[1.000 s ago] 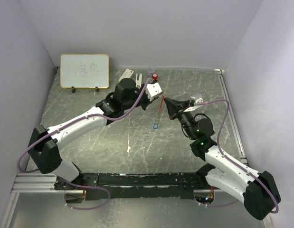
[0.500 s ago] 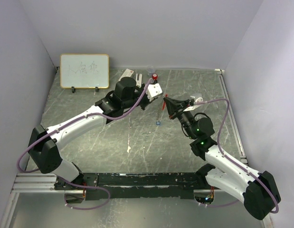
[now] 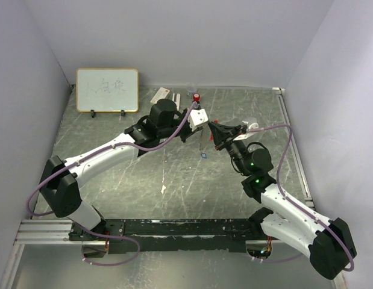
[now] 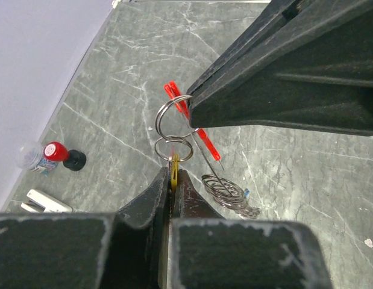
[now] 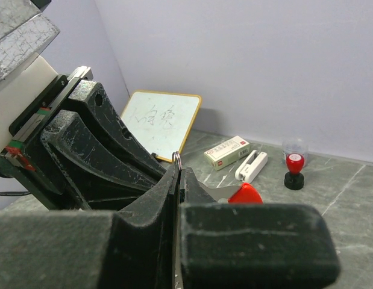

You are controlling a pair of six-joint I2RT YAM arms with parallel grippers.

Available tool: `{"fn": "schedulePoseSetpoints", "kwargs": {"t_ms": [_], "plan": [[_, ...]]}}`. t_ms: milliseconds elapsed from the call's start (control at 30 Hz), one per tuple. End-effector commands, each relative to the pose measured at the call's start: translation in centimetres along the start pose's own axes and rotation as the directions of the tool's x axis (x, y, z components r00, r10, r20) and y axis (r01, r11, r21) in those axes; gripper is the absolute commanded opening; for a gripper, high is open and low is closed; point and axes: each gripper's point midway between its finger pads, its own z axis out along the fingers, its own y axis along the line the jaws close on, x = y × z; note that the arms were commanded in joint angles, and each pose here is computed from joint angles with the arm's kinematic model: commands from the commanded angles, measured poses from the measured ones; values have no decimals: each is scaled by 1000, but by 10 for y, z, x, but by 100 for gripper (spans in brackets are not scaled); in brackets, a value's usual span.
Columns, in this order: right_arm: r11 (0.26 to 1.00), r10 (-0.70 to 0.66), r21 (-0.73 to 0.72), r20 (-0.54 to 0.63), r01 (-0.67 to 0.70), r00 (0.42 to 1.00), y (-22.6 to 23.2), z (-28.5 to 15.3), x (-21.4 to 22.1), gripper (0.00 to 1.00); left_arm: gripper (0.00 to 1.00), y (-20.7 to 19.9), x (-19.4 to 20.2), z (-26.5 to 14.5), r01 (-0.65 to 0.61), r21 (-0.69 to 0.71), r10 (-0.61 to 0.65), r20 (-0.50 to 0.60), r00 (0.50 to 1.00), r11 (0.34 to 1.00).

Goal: Put the keys on the keyring

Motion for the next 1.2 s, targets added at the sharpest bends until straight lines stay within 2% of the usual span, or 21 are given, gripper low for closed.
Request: {"fn": "schedulePoseSetpoints", "kwargs": {"t_ms": [0,333,767,1167], "plan": [[1000,-8,-5,91,9,996,3,8,-30,0,7,-3,-1,1,11,27,-11,-2,1000,1000],[1000,-27,-13,46,28,999,4,15,-19,0,7,-3,-4,0,-11,39,11,-12,1000,999],[997,-76,-36,-30,75,997,5,11,-5,0,7,14,-14,-7,-45,-28,44,-33,998,999],[995,-94,-35,-33,93,995,4,4,-7,0,7,17,-10,-3,-48,-35,46,-57,997,998]]}}
